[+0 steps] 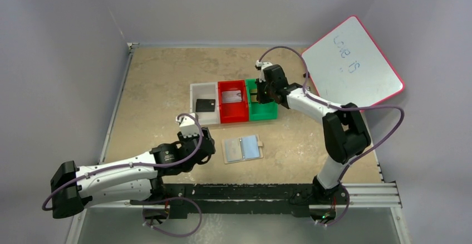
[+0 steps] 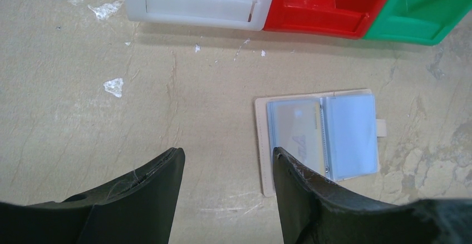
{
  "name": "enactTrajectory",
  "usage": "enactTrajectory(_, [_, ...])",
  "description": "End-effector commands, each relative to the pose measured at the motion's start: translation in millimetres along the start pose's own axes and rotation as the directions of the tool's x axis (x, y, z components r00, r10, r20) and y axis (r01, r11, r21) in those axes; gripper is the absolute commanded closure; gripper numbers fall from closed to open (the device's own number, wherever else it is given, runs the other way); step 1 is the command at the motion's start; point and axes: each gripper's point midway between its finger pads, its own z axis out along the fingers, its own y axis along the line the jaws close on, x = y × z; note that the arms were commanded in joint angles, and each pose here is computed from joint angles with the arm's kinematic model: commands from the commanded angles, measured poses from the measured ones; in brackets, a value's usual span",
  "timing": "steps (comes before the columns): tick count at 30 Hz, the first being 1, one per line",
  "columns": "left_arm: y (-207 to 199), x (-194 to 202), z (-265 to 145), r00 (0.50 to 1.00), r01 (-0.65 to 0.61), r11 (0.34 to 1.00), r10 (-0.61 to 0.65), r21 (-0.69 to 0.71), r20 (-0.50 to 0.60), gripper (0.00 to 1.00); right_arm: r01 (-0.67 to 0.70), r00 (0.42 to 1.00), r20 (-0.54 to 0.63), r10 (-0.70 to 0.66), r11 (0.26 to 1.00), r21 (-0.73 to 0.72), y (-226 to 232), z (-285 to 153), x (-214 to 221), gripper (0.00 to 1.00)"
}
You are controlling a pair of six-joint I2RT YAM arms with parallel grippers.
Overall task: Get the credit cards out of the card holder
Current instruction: Place the credit card in the storage box.
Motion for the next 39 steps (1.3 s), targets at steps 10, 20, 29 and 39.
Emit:
enactTrajectory(10, [-4, -3, 0, 0.999, 0.033, 0.999, -0.034, 0.021, 0.021, 0.4, -0.148, 0.986, -0.063, 0.156, 0.982, 0.119, -5, 24, 30, 1.0])
enactTrajectory(20, [-2, -4, 0, 0.999, 0.033, 0.999, -0.033, 0.013, 0.027, 0.41, -0.151, 0.985, -0.048, 0.167, 0.961, 0.232, -22, 41, 33, 1.0])
enactTrajectory(29, [0, -5, -1, 0.999, 0.032, 0.999, -0.033, 0.008, 0.03, 0.41, -0.165, 0.985, -0.012, 0.175, 0.948, 0.274, -28, 54, 21, 1.0])
enactTrajectory(39, [2, -5, 0, 0.999, 0.026, 1.0, -0.026, 0.002, 0.03, 0.41, -0.167, 0.985, 0.012, 0.171, 0.947, 0.276, -28, 58, 11, 0.99])
